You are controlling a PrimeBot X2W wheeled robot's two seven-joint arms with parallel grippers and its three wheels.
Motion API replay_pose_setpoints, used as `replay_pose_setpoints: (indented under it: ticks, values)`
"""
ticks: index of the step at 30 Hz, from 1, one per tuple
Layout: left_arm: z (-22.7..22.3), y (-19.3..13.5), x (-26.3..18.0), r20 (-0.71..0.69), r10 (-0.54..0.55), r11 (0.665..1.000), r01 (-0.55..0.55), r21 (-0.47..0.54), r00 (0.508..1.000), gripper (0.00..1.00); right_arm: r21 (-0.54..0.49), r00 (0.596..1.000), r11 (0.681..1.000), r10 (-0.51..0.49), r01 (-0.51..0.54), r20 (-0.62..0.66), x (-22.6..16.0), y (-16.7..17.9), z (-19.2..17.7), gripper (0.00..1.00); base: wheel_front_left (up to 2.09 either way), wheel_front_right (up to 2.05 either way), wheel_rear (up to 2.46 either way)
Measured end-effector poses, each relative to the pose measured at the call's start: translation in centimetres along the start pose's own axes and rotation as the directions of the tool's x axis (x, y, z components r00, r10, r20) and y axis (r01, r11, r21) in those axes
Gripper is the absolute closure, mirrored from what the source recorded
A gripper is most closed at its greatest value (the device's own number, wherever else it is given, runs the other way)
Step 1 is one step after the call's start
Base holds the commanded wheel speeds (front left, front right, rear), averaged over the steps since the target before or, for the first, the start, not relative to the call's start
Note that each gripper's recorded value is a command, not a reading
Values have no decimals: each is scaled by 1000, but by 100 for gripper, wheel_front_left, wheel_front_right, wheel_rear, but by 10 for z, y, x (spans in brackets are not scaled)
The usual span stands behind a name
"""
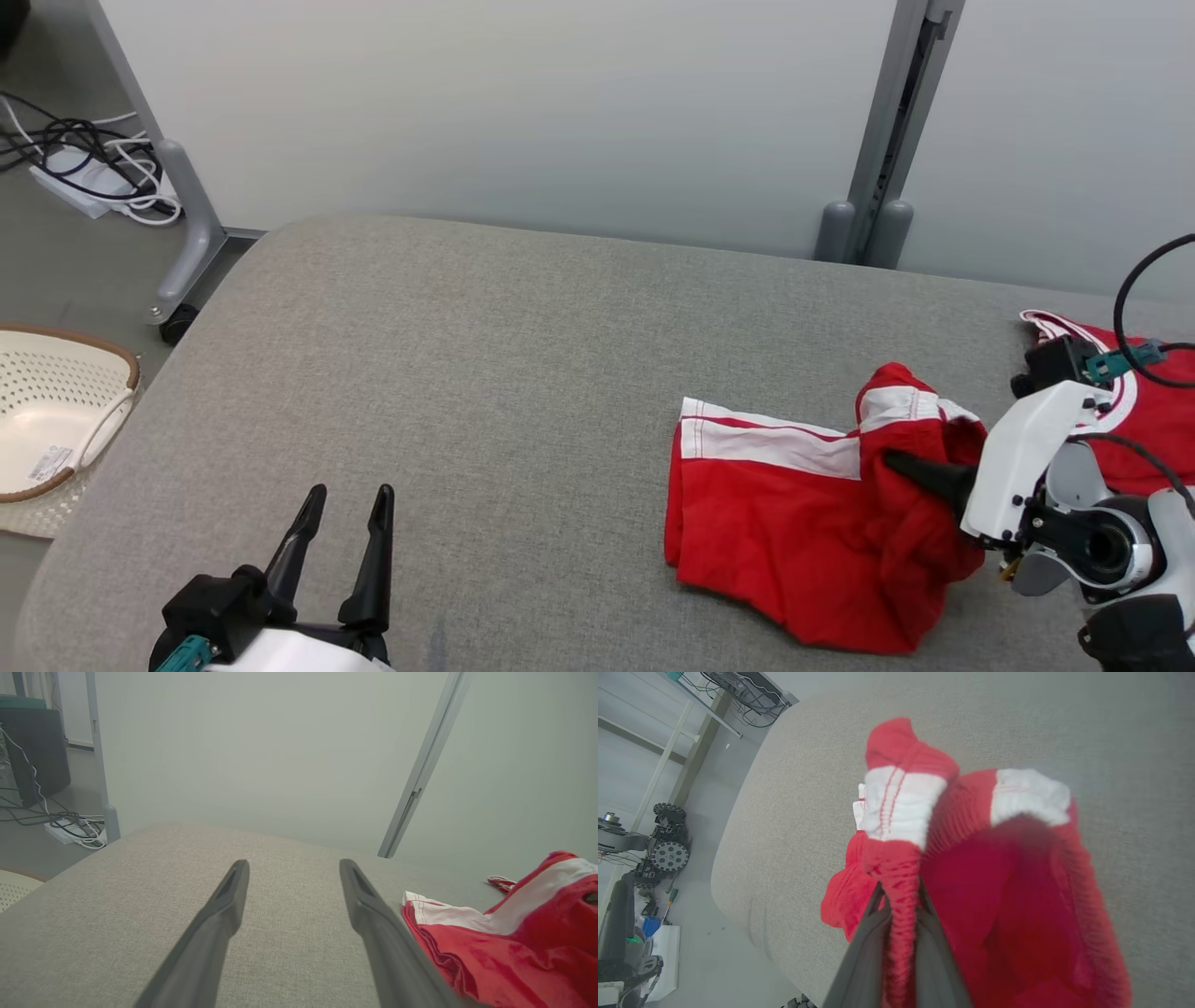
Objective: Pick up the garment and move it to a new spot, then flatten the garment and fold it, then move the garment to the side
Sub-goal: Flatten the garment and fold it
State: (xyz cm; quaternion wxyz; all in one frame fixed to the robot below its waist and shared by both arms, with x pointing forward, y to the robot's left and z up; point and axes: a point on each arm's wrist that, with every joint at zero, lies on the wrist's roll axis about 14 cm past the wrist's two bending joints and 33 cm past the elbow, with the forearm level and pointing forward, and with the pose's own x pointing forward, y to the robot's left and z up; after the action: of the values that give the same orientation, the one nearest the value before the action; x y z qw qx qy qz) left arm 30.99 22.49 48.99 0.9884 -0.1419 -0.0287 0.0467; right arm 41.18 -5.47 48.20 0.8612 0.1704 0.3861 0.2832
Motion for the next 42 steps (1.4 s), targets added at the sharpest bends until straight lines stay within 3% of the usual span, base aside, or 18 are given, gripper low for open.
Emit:
replay_pose_setpoints:
  ticks: [8, 20, 22, 25, 26, 27, 34, 42]
  values:
    - [0, 12, -7, 0, 46, 999, -46, -10, 999, 0, 4, 993, 998, 55, -55, -101, 35, 33, -11, 100, 0, 0, 0]
    - [-1, 23, -15, -1, 98, 995, -98, -23, 995, 0, -10, 974, 999, 47, -50, -220, 68, 49, -18, 100, 0, 0, 0]
    - [-1, 25, -16, -2, 103, 994, -103, -23, 995, 0, -9, 970, 999, 47, -51, -238, 72, 51, -20, 90, 0, 0, 0]
    - [-1, 27, -17, -2, 110, 994, -110, -23, 994, 0, -19, 966, 998, 50, -57, -255, 77, 56, -22, 31, 0, 0, 0]
    - [-1, 27, -17, -2, 112, 993, -112, -23, 994, 0, -23, 965, 998, 56, -64, -258, 78, 59, -22, 4, 0, 0, 0]
    - [-1, 27, -17, -2, 113, 993, -113, -23, 994, 0, -24, 964, 997, 60, -69, -260, 79, 61, -22, 0, 0, 0, 0]
    - [1, 27, -17, 3, 106, 994, -106, -21, 994, 0, -26, 963, 989, 139, -149, -232, 76, 88, -19, 0, 0, 0, 0]
    - [1, 19, -12, 6, 71, 997, -71, -17, 997, 0, -52, 973, 972, 227, -229, -46, 53, 104, 18, 0, 0, 0, 0]
